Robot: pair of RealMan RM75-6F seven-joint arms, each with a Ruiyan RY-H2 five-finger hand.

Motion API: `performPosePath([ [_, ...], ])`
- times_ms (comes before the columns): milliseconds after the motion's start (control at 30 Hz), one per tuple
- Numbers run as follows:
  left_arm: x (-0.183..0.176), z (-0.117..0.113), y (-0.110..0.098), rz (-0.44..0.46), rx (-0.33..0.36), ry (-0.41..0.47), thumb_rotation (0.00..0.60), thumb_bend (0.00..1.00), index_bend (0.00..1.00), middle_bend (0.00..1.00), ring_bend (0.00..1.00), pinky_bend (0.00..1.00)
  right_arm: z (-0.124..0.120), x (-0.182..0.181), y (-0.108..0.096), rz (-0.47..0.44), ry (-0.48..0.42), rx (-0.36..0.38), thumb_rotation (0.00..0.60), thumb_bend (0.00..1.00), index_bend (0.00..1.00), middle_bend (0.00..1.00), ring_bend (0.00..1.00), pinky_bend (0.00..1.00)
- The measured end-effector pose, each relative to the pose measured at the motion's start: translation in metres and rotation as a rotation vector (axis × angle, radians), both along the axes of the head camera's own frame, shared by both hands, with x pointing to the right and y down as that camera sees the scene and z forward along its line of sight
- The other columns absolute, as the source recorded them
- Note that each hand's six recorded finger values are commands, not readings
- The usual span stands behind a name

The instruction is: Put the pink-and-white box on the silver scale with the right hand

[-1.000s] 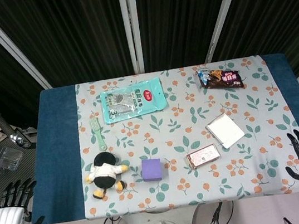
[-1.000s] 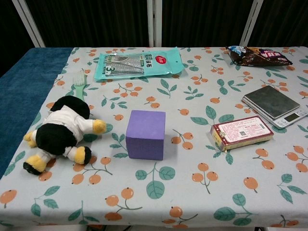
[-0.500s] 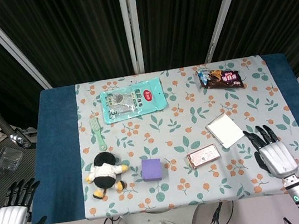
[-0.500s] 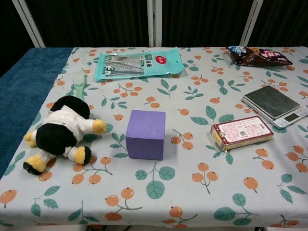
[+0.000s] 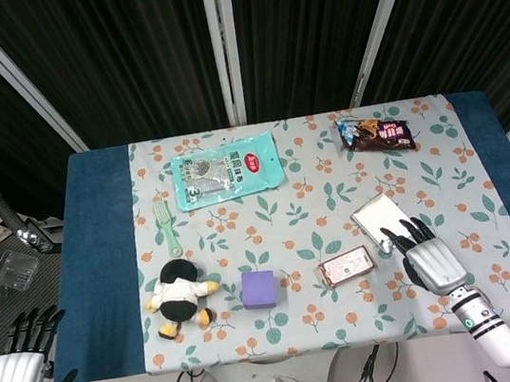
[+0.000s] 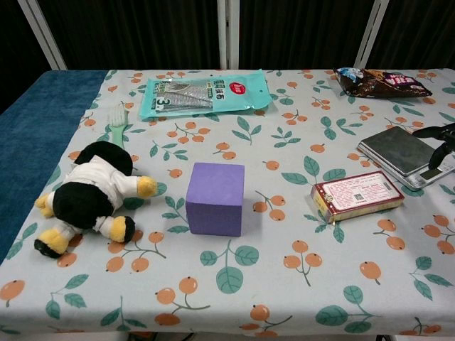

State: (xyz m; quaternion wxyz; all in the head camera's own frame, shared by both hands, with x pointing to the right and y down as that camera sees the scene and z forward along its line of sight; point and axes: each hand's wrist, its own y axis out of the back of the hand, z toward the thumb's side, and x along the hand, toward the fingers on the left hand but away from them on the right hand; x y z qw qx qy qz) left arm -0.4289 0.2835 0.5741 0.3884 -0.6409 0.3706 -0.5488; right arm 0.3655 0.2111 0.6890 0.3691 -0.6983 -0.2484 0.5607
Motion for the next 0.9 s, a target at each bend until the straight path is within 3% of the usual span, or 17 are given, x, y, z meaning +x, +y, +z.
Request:
performPosePath([
  [267, -0.003, 0.000, 0.002, -0.010, 0.000, -0.002, 0.600, 0.11, 0.11, 0.06, 0.00, 0.06, 0.016, -0.008, 0.003, 0.005, -0.004, -0.035, 0.600, 0.74, 0.00, 0.29, 0.00, 0.00],
  [900, -0.004, 0.000, 0.002, -0.013, 0.002, 0.000, 0.600, 0.11, 0.11, 0.06, 0.00, 0.06, 0.025, -0.009, 0.007, 0.002, 0.013, -0.069, 0.600, 0.75, 0.00, 0.29, 0.00, 0.00],
])
